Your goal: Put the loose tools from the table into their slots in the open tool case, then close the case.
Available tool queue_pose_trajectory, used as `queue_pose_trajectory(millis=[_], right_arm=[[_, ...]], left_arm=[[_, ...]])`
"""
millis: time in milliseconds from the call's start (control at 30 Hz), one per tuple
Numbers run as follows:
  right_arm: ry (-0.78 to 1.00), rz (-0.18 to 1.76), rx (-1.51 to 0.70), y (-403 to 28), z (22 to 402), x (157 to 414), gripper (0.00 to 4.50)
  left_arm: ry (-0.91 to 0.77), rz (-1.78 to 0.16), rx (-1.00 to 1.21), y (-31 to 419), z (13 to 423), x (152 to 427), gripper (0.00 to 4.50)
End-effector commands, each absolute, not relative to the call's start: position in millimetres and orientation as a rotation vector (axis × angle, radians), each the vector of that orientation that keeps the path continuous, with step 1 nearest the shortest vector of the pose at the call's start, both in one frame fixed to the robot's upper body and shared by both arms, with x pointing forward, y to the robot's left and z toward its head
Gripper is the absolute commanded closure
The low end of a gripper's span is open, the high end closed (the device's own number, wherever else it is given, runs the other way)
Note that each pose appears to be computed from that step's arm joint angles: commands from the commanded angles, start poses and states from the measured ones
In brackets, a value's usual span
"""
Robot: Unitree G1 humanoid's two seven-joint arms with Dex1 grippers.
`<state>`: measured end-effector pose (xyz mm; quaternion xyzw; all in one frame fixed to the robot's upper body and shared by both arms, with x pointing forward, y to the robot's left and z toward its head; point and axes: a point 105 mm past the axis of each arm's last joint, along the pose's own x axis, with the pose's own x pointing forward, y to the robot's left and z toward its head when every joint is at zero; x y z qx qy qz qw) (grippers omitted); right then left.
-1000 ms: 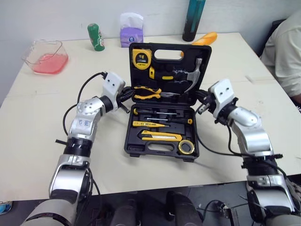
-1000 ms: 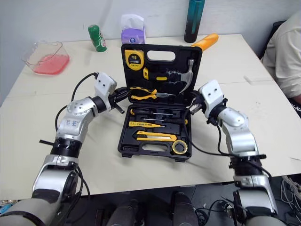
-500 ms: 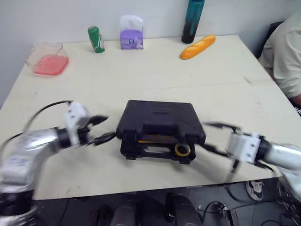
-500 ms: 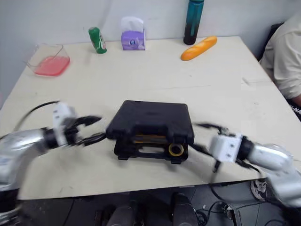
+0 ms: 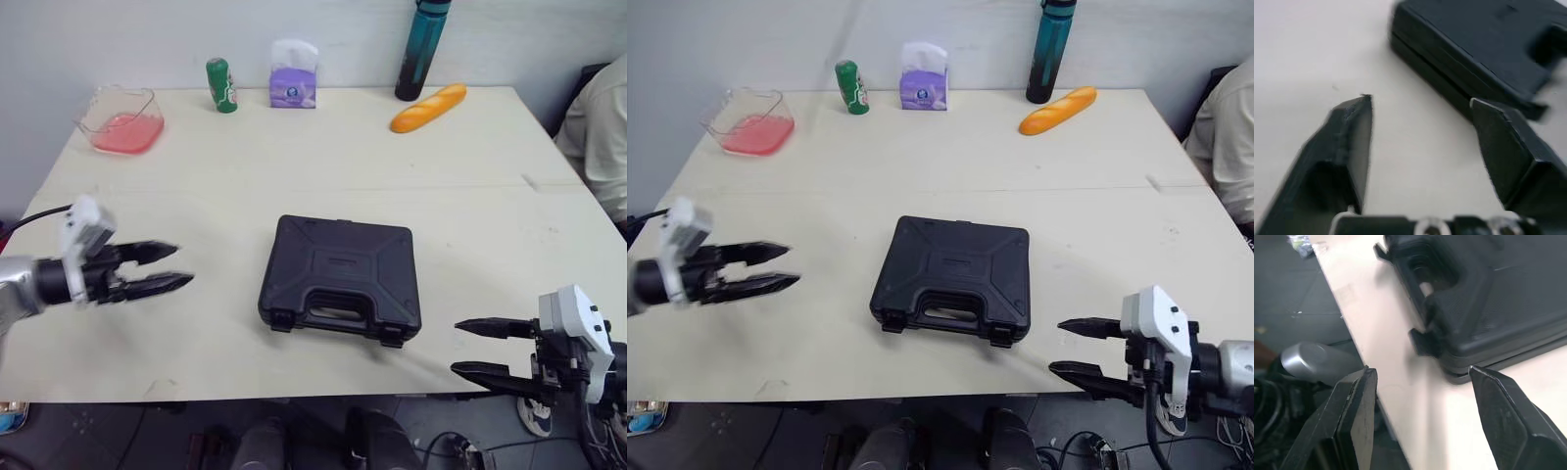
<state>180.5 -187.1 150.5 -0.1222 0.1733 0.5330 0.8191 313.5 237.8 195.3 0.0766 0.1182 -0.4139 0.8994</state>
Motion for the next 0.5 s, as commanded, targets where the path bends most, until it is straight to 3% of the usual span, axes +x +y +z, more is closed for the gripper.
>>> queue_pose_trajectory(millis=[33,167,300,500], right_arm=[[0.388,1.149,-0.243,-172,131,184,2.69],[0.457,1.180,-0.281,-166,111,194,4.50],[0.441,1.194,-0.266,-158,113,213,4.50],[0.388,1.185,-0.301,-151,115,234,4.50]], left_arm=[[0.235,-0.813,0.216,224,188,353,2.65],[0.209,-0.805,0.241,198,184,402,4.45],[0.190,-0.838,0.253,165,185,429,4.45],[0.176,-0.893,0.301,137,184,440,4.45]])
